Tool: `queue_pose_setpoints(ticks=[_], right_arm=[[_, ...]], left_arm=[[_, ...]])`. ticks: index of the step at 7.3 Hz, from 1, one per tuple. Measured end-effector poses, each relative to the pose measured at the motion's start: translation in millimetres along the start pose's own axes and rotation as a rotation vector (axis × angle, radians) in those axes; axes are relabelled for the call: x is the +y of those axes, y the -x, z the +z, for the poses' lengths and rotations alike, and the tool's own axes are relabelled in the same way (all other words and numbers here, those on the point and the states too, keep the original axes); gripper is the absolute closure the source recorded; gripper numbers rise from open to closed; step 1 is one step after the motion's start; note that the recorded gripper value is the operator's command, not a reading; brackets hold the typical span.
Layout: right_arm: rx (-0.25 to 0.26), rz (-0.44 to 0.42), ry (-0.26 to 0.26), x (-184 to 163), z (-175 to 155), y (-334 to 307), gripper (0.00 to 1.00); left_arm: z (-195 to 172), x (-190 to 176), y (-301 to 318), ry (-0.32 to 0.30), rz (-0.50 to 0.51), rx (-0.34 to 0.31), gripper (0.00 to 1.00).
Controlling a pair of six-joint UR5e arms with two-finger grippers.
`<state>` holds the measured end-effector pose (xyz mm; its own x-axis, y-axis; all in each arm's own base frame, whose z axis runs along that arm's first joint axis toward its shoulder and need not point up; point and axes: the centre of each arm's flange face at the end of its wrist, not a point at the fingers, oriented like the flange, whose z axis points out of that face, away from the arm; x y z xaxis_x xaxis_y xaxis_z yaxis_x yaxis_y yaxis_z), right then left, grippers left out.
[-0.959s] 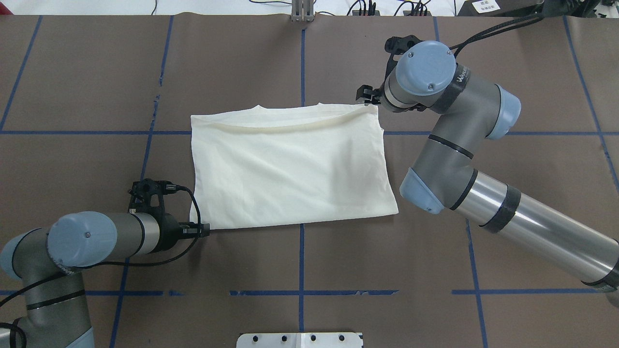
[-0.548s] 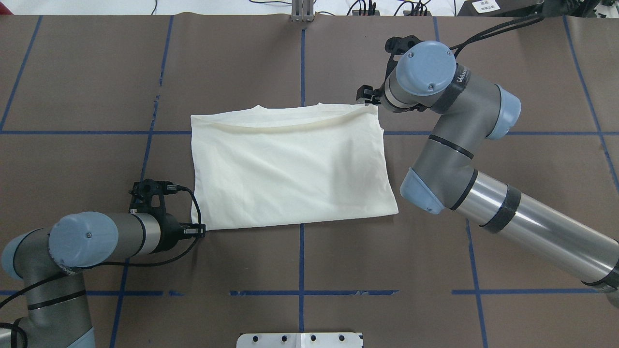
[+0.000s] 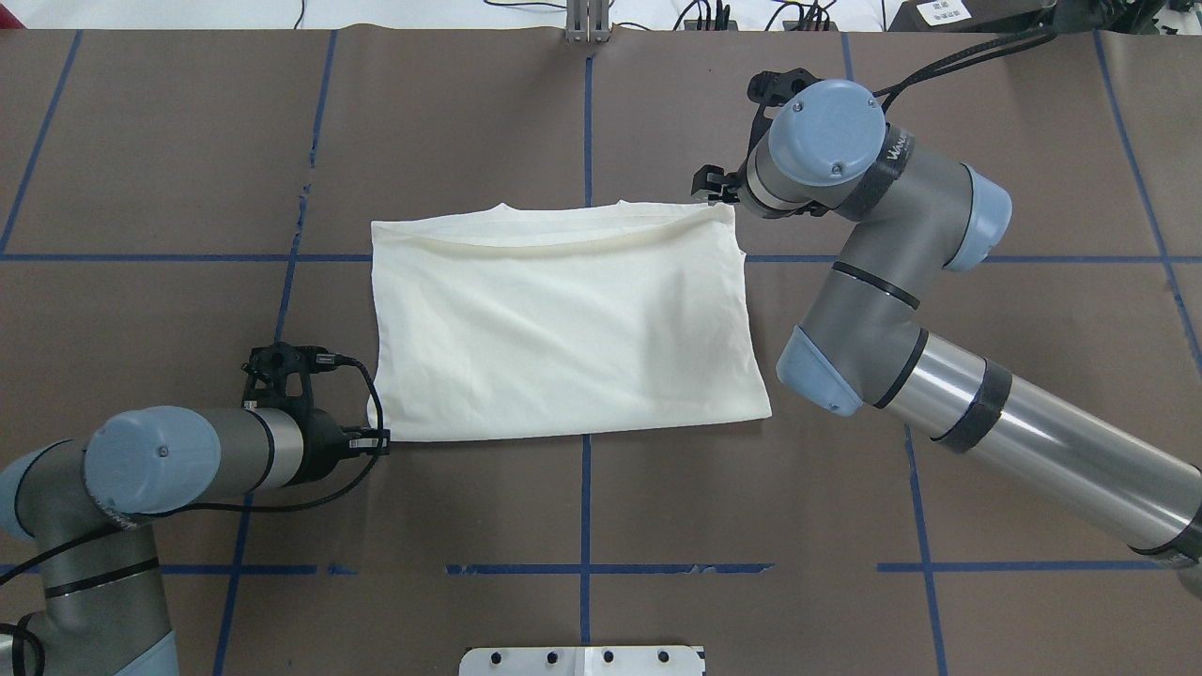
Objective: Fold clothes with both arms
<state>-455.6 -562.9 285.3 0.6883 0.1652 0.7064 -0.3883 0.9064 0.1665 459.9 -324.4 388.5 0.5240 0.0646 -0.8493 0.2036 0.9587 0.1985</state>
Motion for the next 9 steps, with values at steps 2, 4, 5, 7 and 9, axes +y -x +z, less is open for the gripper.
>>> queue_pose_setpoints(ticks=[2, 4, 5, 7, 9], right_arm=[[-0.001, -0.001, -0.002, -0.4, -0.5, 0.7, 0.00], [-0.002, -0.001, -0.003, -0.6, -1.0, 1.4, 0.00], [-0.001, 0.000, -0.003, -0.6, -0.7, 1.3, 0.00], [-0.002, 0.004, -0.004, -0.8, -1.3, 1.8, 0.00], [-0.009, 0.010, -0.007, 0.2, -5.5, 3.1, 0.00]], left_arm=[[-3.9, -45.1, 27.1, -0.066, 0.067, -0.048, 1.00], [6.8, -121.3, 68.3, -0.150, 0.140, -0.148, 1.00], [20.1, -172.1, 76.5, -0.189, 0.163, -0.194, 1.00], [53.5, -285.1, 72.0, -0.239, 0.194, -0.287, 1.00], [73.3, -374.2, 56.2, -0.272, 0.210, -0.335, 0.46]])
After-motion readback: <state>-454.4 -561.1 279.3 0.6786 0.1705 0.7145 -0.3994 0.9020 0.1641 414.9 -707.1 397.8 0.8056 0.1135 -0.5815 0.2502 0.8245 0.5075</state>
